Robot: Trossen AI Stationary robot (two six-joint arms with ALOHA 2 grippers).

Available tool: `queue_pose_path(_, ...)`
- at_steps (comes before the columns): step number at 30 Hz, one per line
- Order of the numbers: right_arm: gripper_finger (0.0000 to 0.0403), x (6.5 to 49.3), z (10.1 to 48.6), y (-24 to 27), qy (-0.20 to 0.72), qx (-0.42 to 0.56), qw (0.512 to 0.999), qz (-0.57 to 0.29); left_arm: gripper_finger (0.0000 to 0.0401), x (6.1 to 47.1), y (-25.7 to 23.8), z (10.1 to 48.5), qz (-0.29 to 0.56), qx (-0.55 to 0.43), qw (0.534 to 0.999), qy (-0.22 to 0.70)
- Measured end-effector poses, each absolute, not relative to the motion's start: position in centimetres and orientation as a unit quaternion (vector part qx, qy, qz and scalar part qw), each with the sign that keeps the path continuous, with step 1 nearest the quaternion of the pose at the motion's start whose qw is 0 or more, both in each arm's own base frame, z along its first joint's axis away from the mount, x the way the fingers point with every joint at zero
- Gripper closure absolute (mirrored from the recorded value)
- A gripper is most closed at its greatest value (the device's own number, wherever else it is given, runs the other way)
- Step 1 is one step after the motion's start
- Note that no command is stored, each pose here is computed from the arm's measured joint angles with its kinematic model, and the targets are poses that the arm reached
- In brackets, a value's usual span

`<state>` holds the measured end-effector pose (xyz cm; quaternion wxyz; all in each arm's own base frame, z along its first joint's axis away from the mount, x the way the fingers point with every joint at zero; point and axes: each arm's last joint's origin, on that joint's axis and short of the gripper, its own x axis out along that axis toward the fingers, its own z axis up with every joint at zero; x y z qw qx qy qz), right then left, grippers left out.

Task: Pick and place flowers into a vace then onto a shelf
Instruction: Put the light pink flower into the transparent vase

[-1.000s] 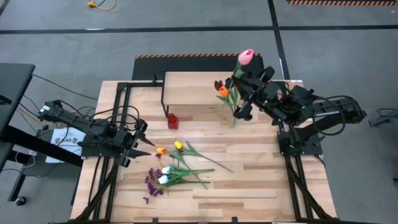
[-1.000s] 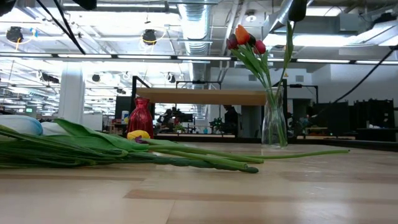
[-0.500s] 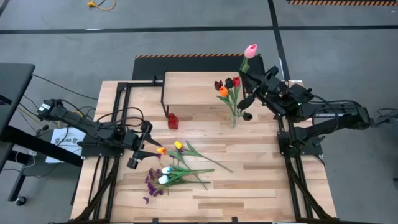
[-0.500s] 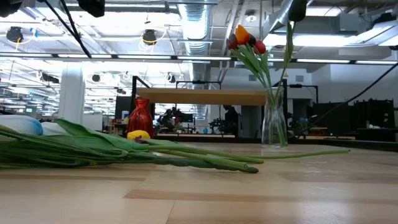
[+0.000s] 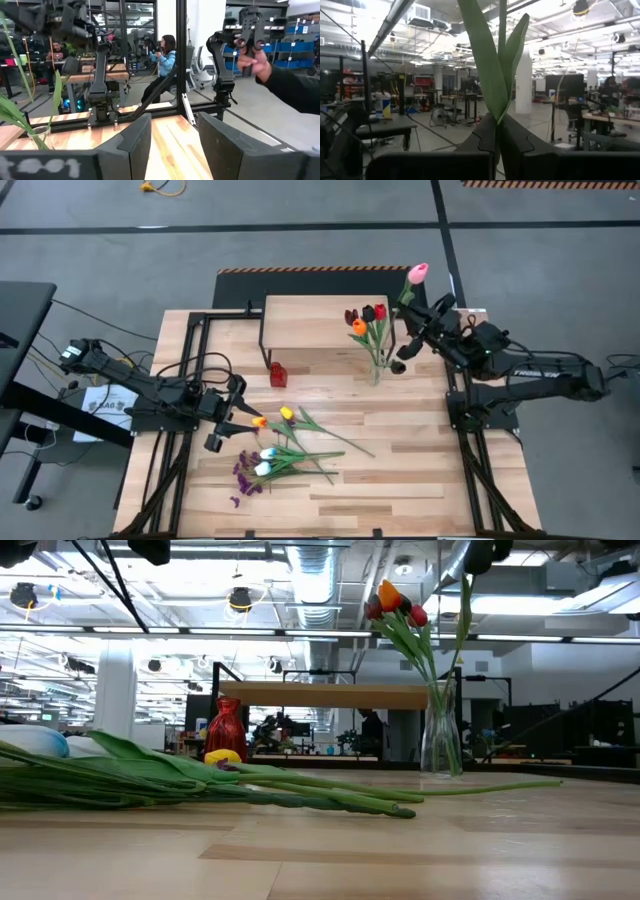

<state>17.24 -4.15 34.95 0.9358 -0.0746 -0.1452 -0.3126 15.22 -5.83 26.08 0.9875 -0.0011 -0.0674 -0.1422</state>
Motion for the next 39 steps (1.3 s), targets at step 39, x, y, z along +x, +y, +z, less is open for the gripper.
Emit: queue_pose_path(39, 0.0336, 16.7, 26.1, -6.2, -0.095, 0.014, 0.956, -0.277, 0.0249, 15.2, -5.8, 26.1, -0.132, -0.013, 0.989, -0.067)
